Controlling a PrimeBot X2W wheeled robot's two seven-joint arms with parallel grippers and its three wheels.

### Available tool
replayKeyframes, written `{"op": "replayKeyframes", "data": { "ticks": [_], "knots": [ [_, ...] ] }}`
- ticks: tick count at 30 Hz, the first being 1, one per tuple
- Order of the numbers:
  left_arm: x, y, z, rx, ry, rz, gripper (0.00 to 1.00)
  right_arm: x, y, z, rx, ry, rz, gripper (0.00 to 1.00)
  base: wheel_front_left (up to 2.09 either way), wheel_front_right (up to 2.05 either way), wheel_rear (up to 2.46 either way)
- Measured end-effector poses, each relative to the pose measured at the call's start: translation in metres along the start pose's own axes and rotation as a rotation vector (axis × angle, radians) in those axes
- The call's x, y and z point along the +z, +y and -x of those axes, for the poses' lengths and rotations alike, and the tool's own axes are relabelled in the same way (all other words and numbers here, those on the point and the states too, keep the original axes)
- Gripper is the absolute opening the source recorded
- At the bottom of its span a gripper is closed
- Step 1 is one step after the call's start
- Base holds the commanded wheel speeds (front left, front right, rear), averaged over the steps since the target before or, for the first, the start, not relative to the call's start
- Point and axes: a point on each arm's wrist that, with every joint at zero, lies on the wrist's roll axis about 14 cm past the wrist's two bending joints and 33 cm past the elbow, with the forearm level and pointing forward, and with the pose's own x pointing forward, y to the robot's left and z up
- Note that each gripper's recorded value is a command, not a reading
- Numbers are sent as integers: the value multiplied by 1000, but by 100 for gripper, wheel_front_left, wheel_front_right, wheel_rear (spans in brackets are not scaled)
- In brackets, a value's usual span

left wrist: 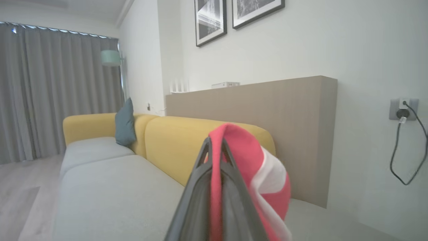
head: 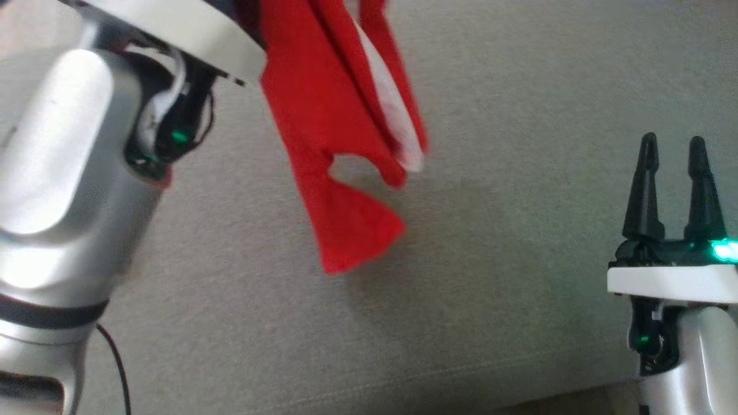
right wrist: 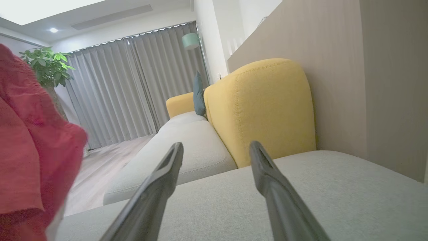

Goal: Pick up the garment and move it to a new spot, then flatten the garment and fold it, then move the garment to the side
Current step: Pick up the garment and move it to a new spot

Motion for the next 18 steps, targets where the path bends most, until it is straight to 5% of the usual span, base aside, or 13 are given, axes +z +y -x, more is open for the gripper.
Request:
{"op": "replayKeyframes", "data": {
  "ticks": [5, 16, 17, 18],
  "knots": [
    [-45, -24, -12, -39, 81, 80, 0, 8, -18, 6, -53, -16, 1, 100, 0, 0, 0],
    [-192, -7, -16, 15, 369, 123, 0, 1, -36, 1, -108, 1, -12, 100, 0, 0, 0],
    [-203, -3, -18, 22, 386, 114, 73, 0, -38, 1, -116, 5, -9, 100, 0, 0, 0],
    [-211, -1, -21, 21, 397, 108, 100, -1, -41, 2, -124, 11, -9, 100, 0, 0, 0]
  ]
}}
